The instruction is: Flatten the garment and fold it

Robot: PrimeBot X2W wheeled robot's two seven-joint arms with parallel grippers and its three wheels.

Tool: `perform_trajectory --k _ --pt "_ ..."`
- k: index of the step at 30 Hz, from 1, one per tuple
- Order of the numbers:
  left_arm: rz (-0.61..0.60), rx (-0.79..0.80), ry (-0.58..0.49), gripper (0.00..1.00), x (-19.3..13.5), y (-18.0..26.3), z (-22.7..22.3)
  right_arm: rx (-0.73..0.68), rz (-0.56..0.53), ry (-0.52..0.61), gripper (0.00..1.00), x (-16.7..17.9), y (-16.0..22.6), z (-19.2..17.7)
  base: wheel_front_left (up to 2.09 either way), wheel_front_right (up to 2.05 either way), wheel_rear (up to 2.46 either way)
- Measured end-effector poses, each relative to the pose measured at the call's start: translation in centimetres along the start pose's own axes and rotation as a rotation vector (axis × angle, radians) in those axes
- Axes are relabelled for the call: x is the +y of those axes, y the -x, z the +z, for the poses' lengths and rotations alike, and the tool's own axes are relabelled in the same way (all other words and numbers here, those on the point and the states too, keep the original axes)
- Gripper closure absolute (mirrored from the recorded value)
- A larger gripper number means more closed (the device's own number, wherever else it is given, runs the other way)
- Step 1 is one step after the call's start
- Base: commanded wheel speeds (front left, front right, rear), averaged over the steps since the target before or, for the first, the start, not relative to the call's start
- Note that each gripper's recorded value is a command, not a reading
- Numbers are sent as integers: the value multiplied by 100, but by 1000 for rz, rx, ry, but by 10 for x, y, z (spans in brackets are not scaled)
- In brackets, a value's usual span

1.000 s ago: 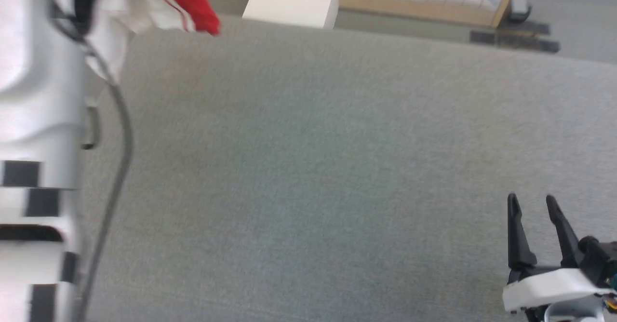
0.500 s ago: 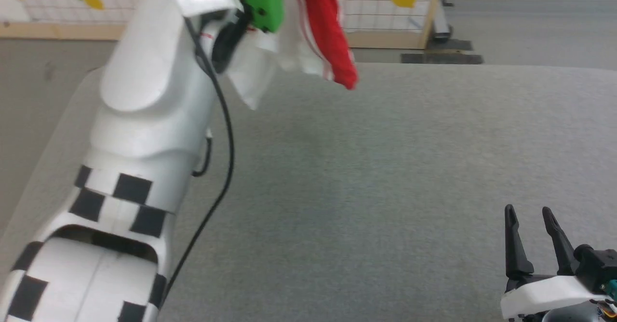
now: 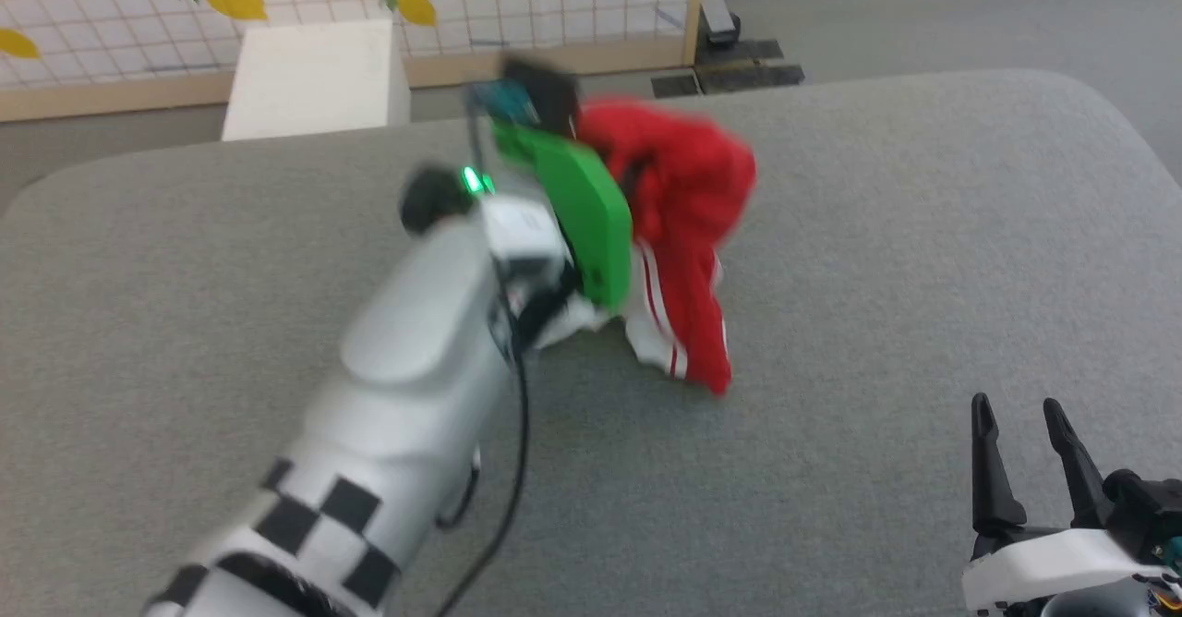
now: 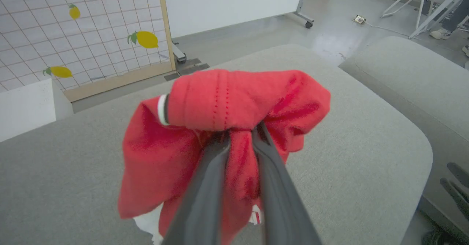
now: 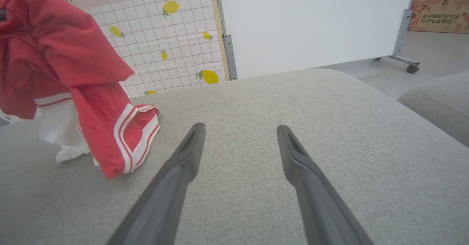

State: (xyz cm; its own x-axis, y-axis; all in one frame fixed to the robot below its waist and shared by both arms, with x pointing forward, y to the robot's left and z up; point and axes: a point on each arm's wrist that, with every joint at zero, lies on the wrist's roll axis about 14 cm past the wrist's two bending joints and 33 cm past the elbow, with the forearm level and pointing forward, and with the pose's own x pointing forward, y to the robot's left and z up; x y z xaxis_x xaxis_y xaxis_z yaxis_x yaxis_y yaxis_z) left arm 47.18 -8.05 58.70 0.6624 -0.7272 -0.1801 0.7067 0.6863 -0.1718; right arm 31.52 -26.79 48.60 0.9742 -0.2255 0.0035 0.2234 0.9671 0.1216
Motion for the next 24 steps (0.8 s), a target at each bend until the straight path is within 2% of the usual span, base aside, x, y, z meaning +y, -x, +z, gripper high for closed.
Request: perform_trajectory --k 7,13,14,15,20,24 --pt "-13 395 88 100 -13 5 -139 20 -24 4 0 -6 -4 -6 0 0 0" --pt "-33 622 155 100 -27 26 -199 47 -28 7 0 -7 -5 -15 0 0 0" --pt "-24 643 184 42 -28 30 -202 49 -20 5 0 -4 -6 -16 0 0 0" --pt "-20 641 199 0 -28 31 -201 47 -13 4 0 -2 -7 -16 0 0 0" --pt "-10 566 284 0 -27 28 -179 42 19 -2 0 9 -12 -16 0 0 0" --pt "4 412 353 0 -17 21 -131 35 43 -8 0 16 -13 -14 0 0 0"
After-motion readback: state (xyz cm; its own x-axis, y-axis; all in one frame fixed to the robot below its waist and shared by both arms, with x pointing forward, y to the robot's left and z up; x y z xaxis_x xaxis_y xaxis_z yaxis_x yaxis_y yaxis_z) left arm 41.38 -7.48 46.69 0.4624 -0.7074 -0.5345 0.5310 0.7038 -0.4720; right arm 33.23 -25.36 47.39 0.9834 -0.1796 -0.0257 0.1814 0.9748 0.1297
